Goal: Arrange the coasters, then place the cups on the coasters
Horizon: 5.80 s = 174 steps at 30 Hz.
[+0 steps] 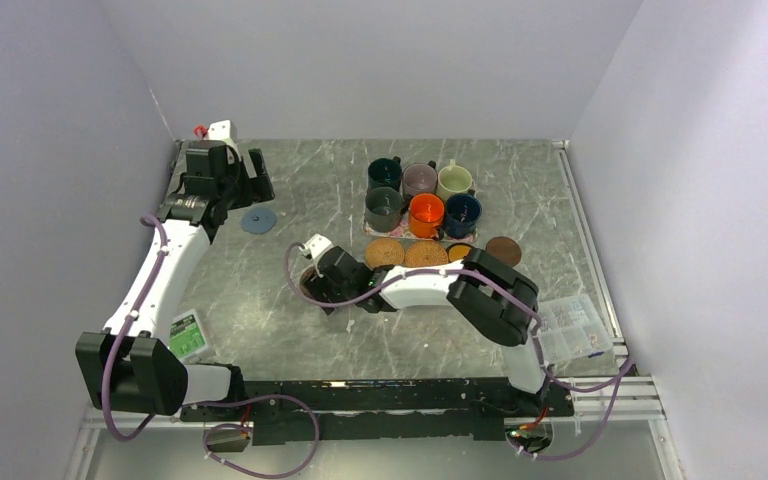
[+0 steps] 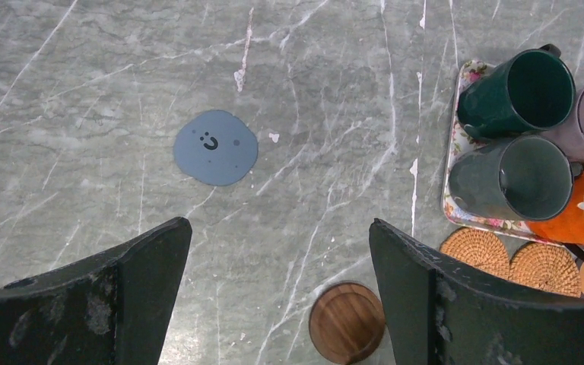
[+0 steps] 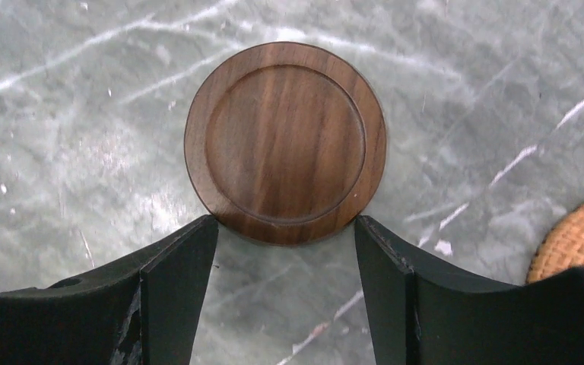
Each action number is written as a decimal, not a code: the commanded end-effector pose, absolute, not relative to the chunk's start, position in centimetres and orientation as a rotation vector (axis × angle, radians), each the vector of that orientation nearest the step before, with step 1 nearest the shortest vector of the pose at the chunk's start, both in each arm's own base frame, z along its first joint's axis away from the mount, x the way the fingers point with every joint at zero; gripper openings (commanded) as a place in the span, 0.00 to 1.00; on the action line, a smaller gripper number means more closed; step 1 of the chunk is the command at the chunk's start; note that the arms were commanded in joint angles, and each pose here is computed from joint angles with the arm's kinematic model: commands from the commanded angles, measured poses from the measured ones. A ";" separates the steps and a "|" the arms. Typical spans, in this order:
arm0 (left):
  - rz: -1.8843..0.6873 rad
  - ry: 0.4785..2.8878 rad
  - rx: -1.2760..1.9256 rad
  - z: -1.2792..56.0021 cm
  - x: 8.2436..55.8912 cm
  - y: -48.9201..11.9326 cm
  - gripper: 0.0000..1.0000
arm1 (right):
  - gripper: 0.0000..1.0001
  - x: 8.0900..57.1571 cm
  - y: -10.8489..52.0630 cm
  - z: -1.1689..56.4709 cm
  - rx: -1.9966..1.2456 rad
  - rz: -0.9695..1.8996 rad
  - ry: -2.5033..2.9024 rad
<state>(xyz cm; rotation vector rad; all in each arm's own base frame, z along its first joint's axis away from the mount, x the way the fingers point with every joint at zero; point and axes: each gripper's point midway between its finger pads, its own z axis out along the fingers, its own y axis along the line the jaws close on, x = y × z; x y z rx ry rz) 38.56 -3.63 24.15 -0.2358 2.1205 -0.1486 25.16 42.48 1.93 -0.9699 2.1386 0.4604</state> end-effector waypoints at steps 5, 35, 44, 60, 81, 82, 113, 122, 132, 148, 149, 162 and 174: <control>-0.162 2.067 -0.267 25.5 38.7 -3.1 0.94 | 0.70 26.3 44.5 -0.2 -0.970 0.429 2.153; -0.158 2.062 -0.308 25.5 38.8 -1.9 0.94 | 0.72 33.2 50.0 -2.8 -0.889 0.296 2.029; -0.161 2.064 -0.315 25.5 38.9 -1.7 0.94 | 0.72 34.0 50.4 -3.3 -0.880 0.295 2.027; -0.142 2.053 -0.337 25.8 38.8 -0.7 0.94 | 1.00 30.2 48.8 1.6 -0.893 0.503 1.950; -0.185 2.062 -0.328 25.7 38.8 -1.3 0.94 | 0.98 25.8 38.4 8.9 -0.650 0.508 1.976; -0.186 2.064 -0.331 25.7 38.8 -1.3 0.94 | 0.98 26.1 37.9 9.1 -0.620 0.502 1.987; -0.238 2.094 -0.309 25.0 39.1 -2.2 0.94 | 0.81 33.0 32.4 5.2 -0.515 0.477 2.125; -0.254 2.103 -0.299 24.8 39.1 -2.5 0.94 | 0.79 31.2 35.1 3.5 -0.630 0.638 2.159; -0.266 2.104 -0.299 24.9 39.2 -2.7 0.94 | 0.76 27.5 37.3 2.2 -0.723 0.692 2.215; -0.265 2.091 -0.300 25.2 39.0 -2.6 0.94 | 0.75 23.1 43.9 1.8 -0.797 0.901 2.217; -0.264 2.091 -0.300 25.2 39.0 -2.6 0.94 | 0.75 23.0 44.1 1.8 -0.802 0.907 2.215; -0.271 2.096 -0.299 25.1 39.1 -2.7 0.94 | 0.75 21.1 48.0 1.9 -0.844 0.995 2.182; -0.276 2.095 -0.296 25.2 39.1 -2.8 0.94 | 0.75 23.6 48.1 0.9 -0.705 0.801 2.195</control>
